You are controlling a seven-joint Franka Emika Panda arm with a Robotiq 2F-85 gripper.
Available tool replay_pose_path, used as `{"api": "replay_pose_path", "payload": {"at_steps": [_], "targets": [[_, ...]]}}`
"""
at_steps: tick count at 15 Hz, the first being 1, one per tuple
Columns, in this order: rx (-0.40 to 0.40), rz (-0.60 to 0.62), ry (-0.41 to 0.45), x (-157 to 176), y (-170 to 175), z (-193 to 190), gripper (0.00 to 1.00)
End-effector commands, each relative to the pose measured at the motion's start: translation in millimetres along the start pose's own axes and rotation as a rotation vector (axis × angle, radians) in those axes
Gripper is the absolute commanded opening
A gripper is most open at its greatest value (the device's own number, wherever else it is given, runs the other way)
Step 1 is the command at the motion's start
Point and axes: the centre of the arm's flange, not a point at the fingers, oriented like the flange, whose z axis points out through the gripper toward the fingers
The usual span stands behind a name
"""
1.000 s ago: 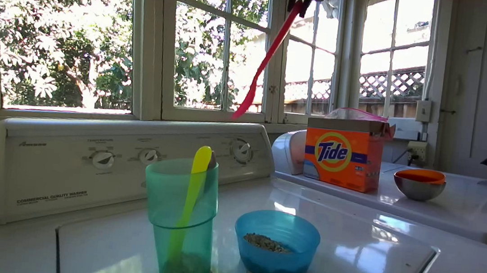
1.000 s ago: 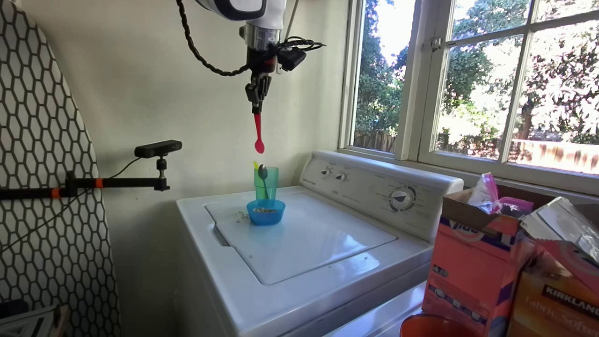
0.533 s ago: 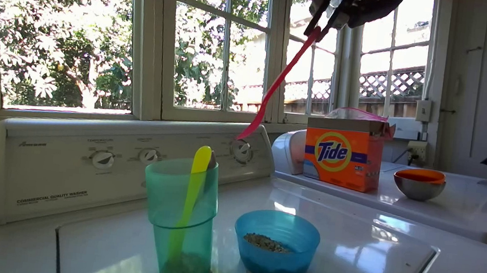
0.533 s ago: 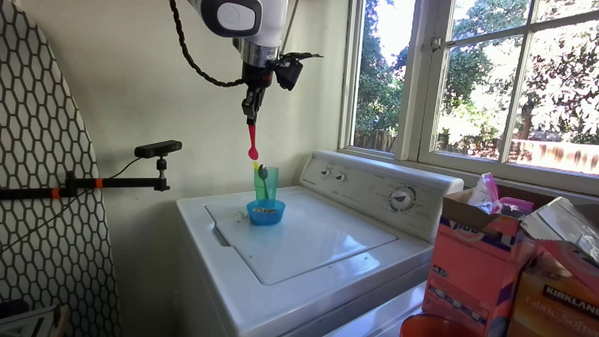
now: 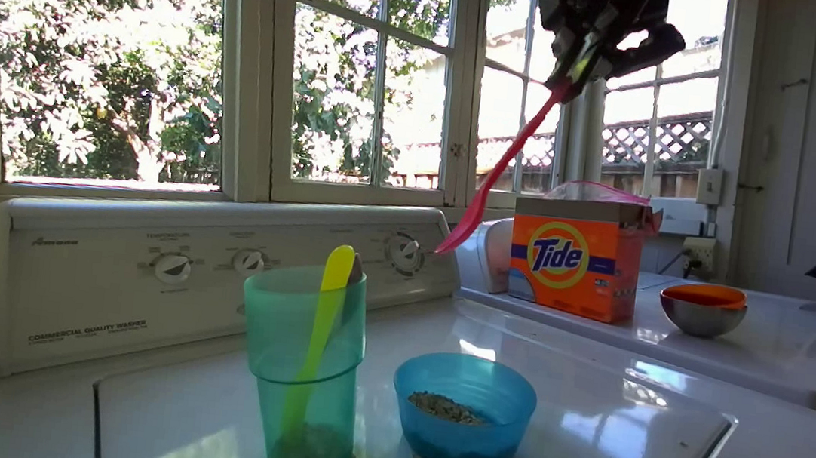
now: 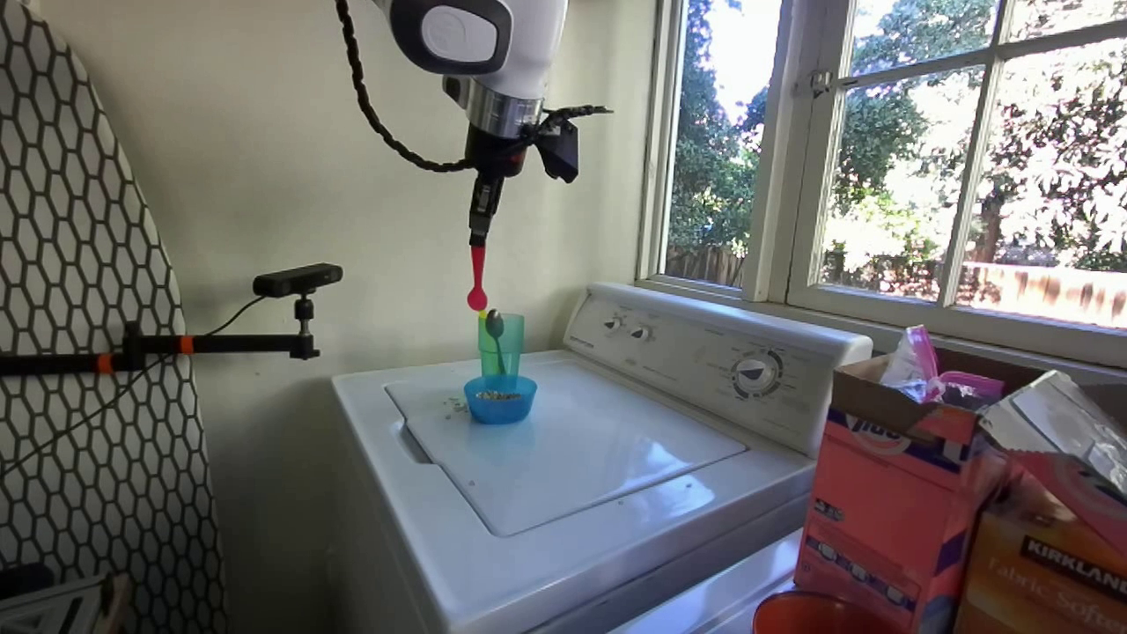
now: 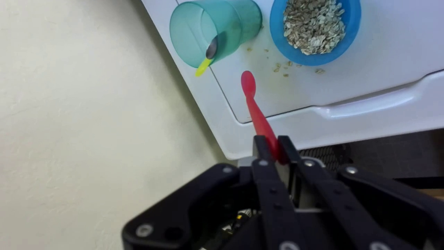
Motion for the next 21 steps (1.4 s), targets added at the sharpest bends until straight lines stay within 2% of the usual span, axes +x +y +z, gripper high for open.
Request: {"api": "replay_pose_path", "payload": {"at_steps": [1, 4, 5, 7, 8, 11, 13, 14, 21], "targets": [[-0.051, -0.116, 0.083, -9, -36, -1, 0.03], [-0.098, -0.171, 0.134, 4, -15, 9, 0.03], [-0.119, -0.148, 0.164, 3, -13, 14, 0.03], [-0.111, -0.105, 0.183, 4, -13, 19, 0.03], [-0.077, -0.077, 0.147, 37, 29, 6, 0.11], [-0.083, -0.040, 0.172, 24, 9, 13, 0.11], [-0.085, -0.042, 0.175, 25, 9, 13, 0.11], [-0.086, -0.046, 0.176, 26, 10, 13, 0.03], [-0.071, -0.213, 0.234, 10, -22, 9, 0.03]]}}
